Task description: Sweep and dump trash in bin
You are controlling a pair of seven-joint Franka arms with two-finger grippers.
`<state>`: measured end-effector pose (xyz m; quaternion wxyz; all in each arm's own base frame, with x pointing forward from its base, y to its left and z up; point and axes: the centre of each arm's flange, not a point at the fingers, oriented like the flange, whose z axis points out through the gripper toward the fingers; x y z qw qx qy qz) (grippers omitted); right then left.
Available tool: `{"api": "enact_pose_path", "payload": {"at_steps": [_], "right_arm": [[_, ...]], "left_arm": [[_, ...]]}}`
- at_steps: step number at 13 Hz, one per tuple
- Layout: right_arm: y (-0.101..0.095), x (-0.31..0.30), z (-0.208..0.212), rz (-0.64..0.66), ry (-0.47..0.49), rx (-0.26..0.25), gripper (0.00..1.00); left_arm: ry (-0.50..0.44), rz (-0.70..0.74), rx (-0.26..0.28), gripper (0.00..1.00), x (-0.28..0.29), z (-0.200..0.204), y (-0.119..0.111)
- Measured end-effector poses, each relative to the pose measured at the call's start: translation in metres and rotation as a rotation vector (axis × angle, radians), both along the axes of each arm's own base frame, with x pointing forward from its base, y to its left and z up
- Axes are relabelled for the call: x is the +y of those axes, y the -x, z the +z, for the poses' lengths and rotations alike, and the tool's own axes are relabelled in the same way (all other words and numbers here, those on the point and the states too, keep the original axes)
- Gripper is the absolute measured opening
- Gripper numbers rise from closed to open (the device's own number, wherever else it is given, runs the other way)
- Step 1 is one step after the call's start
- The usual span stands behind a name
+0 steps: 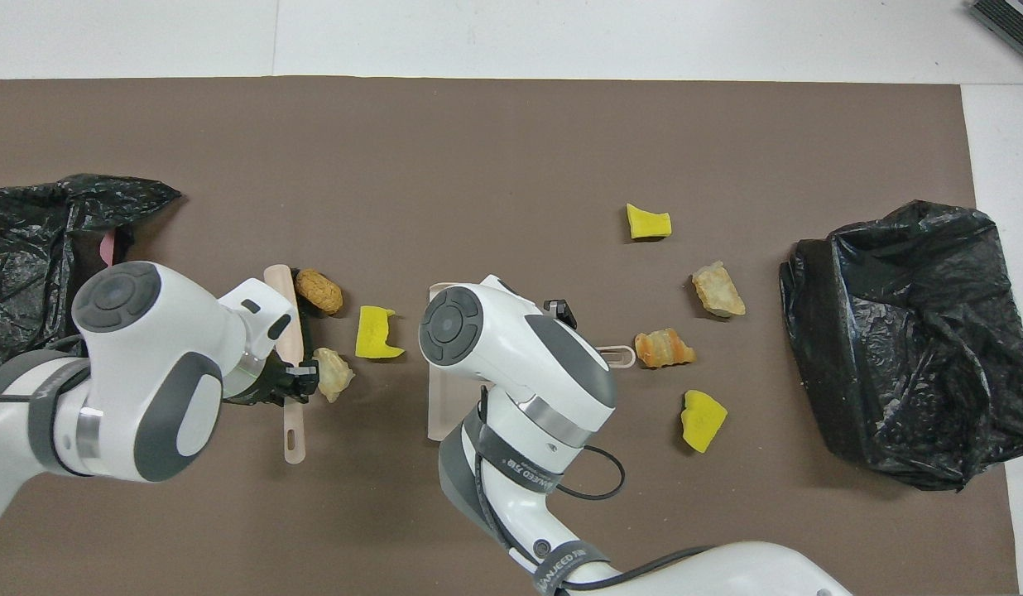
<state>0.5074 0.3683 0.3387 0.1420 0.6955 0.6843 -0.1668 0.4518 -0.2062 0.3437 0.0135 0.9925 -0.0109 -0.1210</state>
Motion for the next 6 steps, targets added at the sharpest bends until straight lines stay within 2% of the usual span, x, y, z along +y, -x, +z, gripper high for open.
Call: {"api": "enact_pose_path", "payload": {"at_steps": [6], "right_arm": [[0.0,0.0,0.0,0.0,0.0,0.0,0.31]], "left_arm": [[0.036,-0.225,-0.026,0.26,-0.103,0.013,0.057]]}}
